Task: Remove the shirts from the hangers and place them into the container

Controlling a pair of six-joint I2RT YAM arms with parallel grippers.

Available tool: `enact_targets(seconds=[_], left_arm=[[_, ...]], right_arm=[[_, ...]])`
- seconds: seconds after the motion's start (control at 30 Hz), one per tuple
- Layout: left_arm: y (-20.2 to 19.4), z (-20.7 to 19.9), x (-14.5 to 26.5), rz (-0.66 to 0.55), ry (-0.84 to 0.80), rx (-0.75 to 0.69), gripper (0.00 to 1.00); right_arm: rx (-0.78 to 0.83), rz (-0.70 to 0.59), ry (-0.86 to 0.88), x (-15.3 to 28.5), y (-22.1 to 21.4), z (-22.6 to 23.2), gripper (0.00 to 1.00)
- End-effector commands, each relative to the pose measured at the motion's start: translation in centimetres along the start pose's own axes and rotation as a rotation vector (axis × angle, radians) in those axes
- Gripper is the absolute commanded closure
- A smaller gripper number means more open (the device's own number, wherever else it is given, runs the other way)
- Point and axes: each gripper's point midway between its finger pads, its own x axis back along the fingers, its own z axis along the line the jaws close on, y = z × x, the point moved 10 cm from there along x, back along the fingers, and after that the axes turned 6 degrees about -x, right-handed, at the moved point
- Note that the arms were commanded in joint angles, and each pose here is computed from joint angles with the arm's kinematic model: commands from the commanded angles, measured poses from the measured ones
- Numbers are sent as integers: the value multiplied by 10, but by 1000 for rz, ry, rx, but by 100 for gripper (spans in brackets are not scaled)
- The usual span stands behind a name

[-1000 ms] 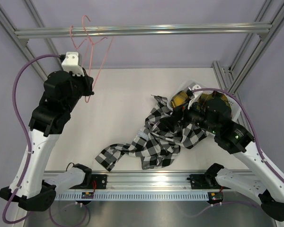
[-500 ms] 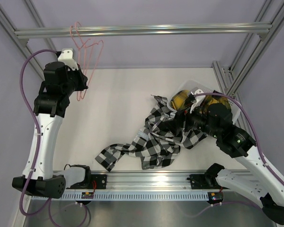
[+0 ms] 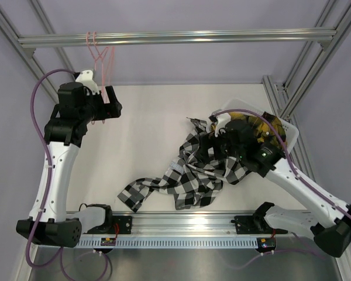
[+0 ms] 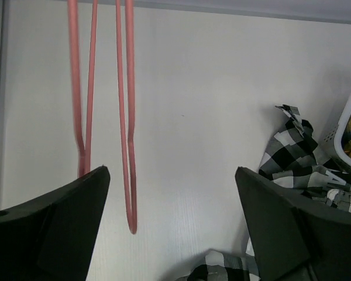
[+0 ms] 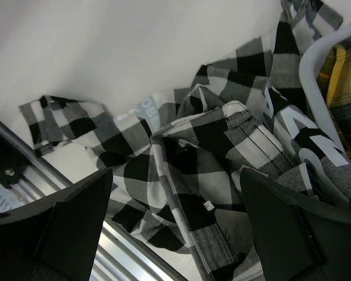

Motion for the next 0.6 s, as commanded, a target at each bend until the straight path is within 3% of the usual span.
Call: enact_targets(seconds=[0.0,0.27,0.57], left_arm=[[14,-1,34,-88,33,1,1],[7,-7,81,-127,34,41,1],[-11,-13,98,-134,-31,56,1]], right_arm=[[14,61,-68,-17,-2,1,1],[-52,214,-281,-91,-30,-12,0],[-172,403,-378,-156,-89,-29,0]])
